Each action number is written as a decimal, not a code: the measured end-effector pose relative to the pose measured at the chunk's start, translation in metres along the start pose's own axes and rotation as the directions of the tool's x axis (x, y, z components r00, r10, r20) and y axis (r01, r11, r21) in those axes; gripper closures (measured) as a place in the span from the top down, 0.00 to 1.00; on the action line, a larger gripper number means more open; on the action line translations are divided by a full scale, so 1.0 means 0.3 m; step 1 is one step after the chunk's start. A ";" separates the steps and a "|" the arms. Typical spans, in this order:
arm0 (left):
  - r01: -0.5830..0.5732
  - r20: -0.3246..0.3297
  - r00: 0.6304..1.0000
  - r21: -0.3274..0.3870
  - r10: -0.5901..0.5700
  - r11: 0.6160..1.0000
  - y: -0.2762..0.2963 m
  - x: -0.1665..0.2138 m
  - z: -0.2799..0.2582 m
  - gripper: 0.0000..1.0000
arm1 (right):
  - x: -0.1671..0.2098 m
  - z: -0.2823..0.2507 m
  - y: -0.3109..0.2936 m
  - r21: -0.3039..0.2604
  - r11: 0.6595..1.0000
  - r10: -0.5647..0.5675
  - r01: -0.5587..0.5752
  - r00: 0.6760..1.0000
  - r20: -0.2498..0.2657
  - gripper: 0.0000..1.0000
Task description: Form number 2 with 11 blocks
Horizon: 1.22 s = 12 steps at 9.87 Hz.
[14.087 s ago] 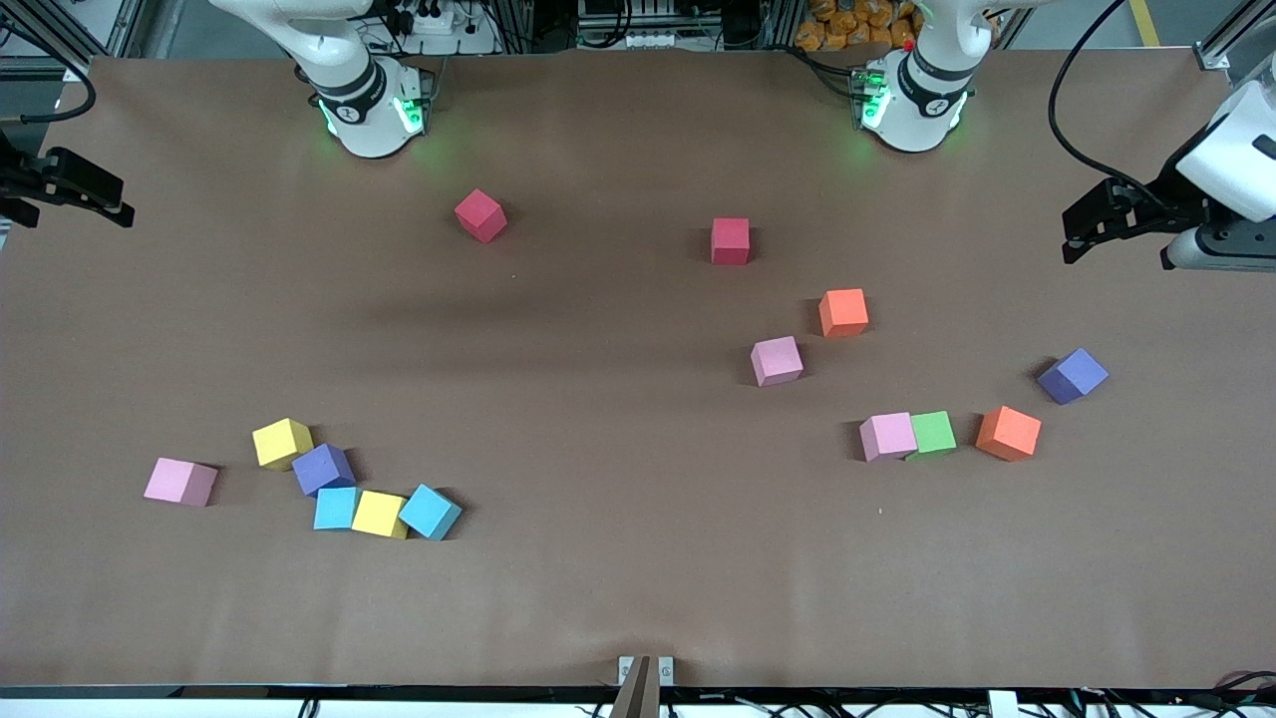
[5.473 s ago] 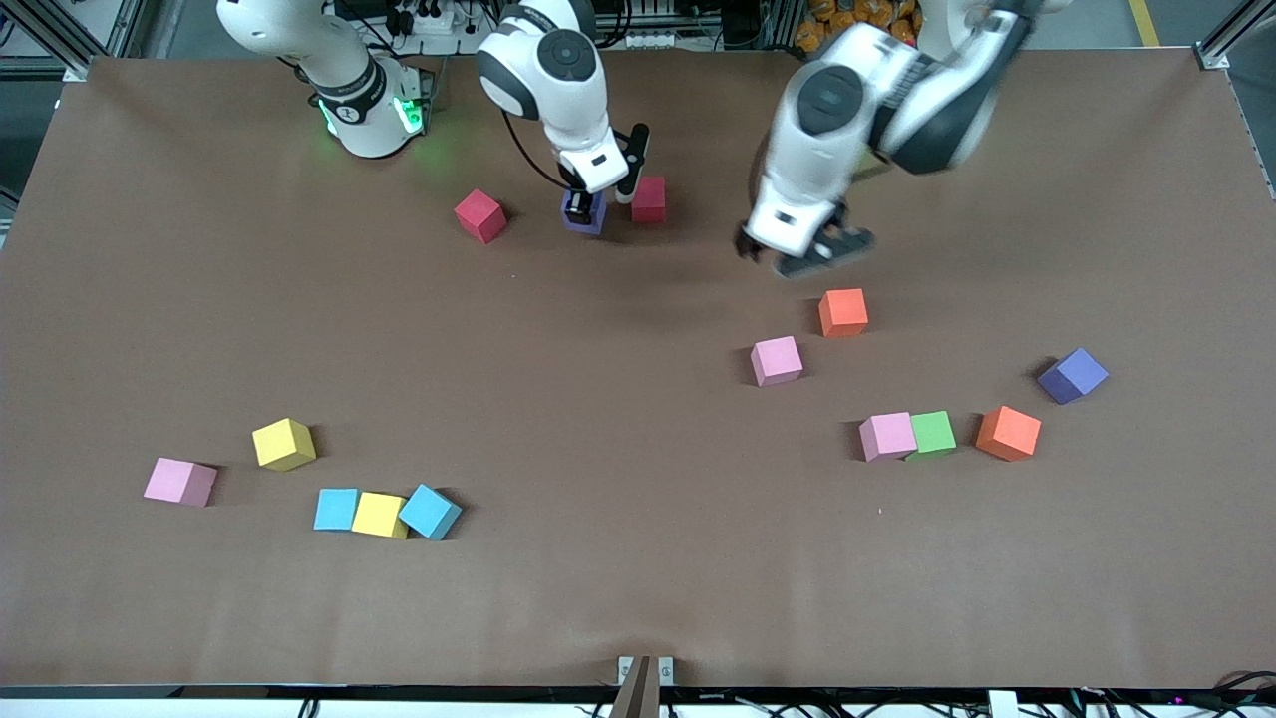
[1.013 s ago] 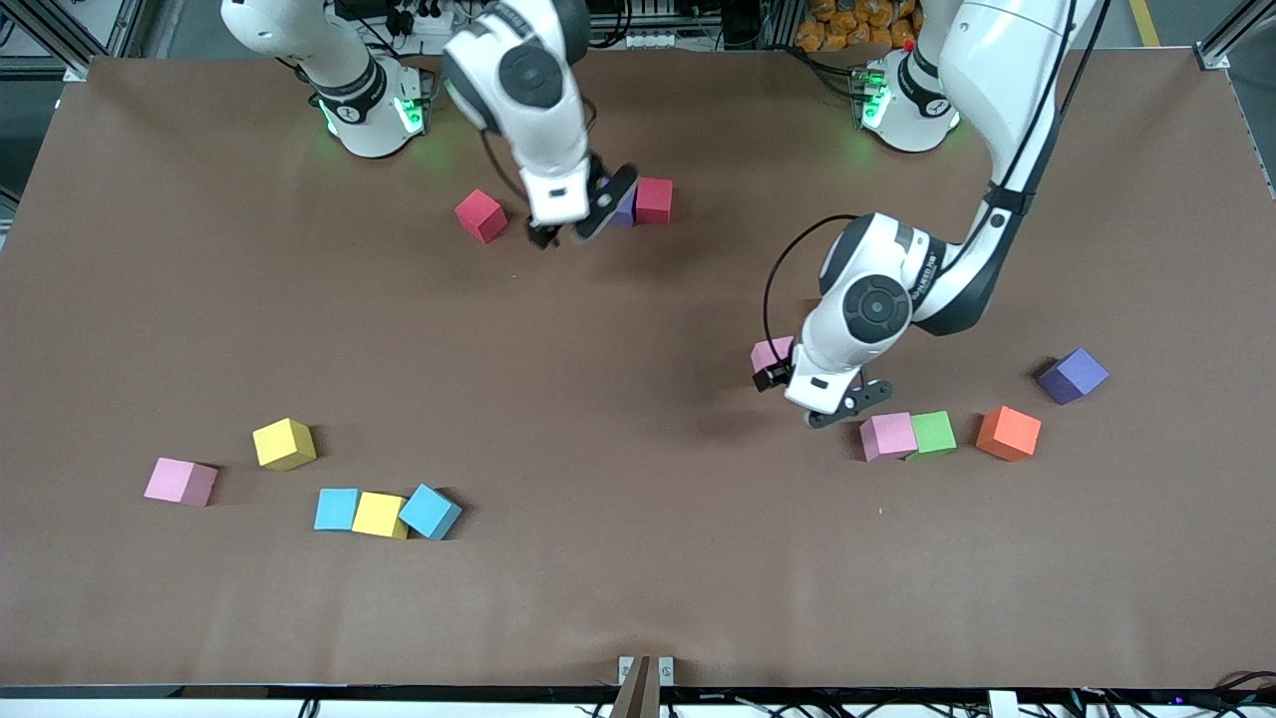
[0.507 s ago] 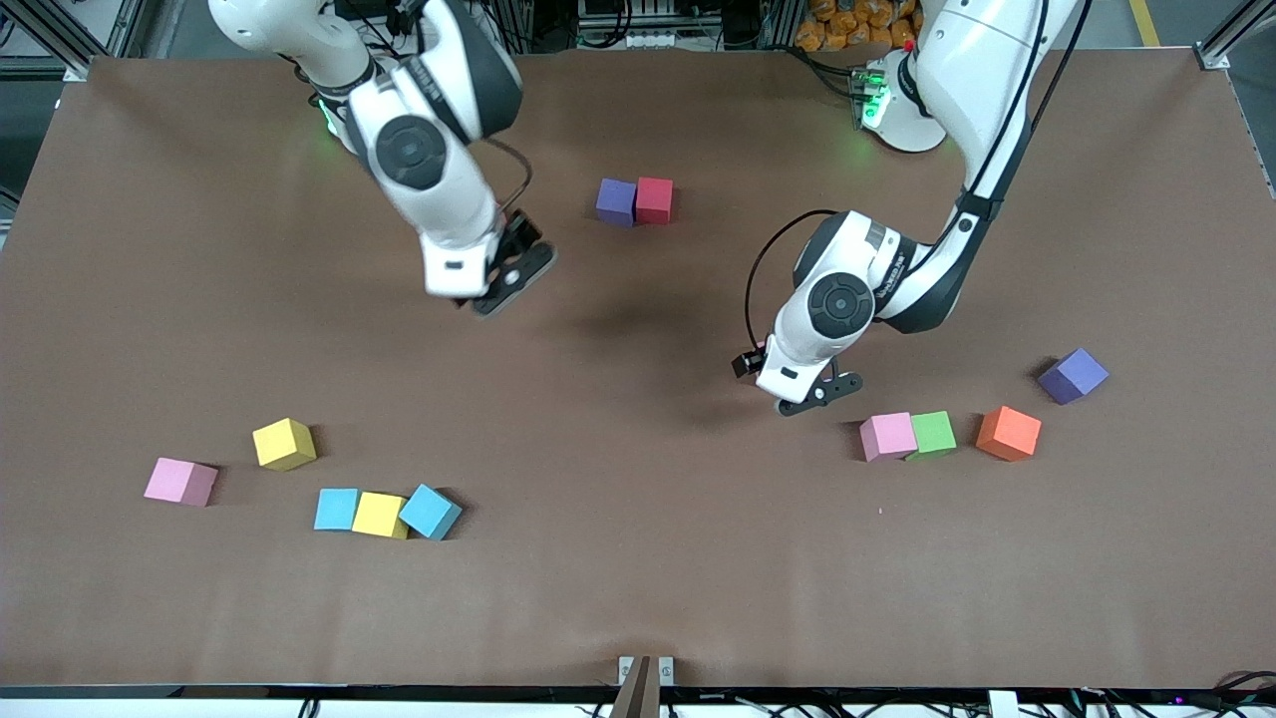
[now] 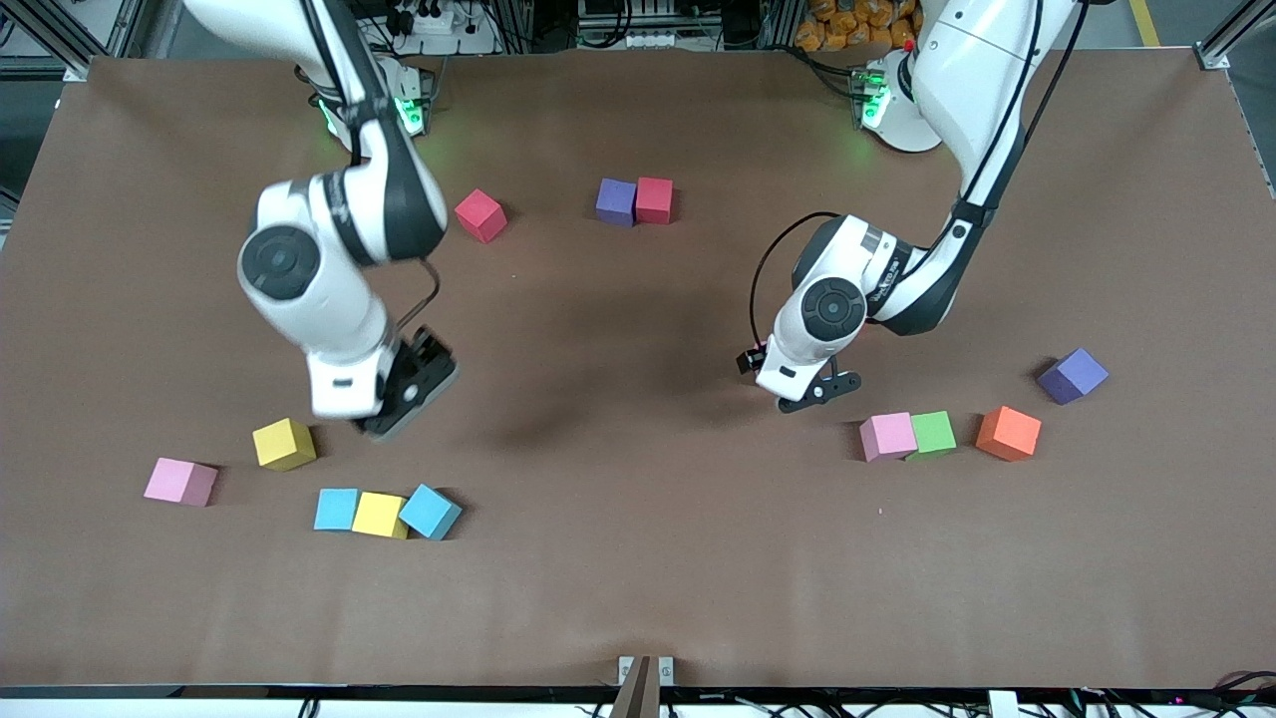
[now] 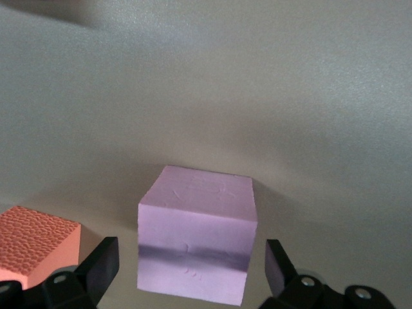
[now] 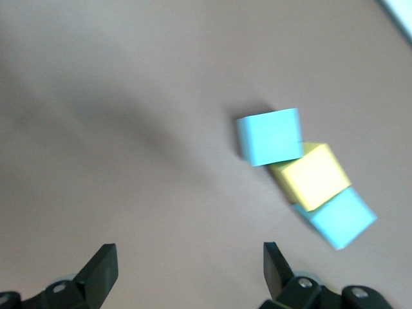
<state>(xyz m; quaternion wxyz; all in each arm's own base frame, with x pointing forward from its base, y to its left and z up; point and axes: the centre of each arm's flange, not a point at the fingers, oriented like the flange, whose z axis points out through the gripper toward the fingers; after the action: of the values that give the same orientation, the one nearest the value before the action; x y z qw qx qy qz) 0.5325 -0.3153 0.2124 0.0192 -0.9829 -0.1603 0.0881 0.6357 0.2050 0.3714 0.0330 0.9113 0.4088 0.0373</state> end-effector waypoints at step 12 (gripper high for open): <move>-0.476 -0.031 0.874 0.142 0.484 0.868 0.050 -0.631 -0.193 0.62 | 0.153 0.451 0.164 -0.124 0.984 -0.139 0.127 0.986 -0.093 1.00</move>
<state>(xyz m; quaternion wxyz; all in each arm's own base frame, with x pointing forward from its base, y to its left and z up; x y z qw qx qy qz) 0.3711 -0.3904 0.3000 0.0658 -0.9909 0.0957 0.0679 0.7154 0.2026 0.2432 0.0685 0.8752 0.4671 0.1053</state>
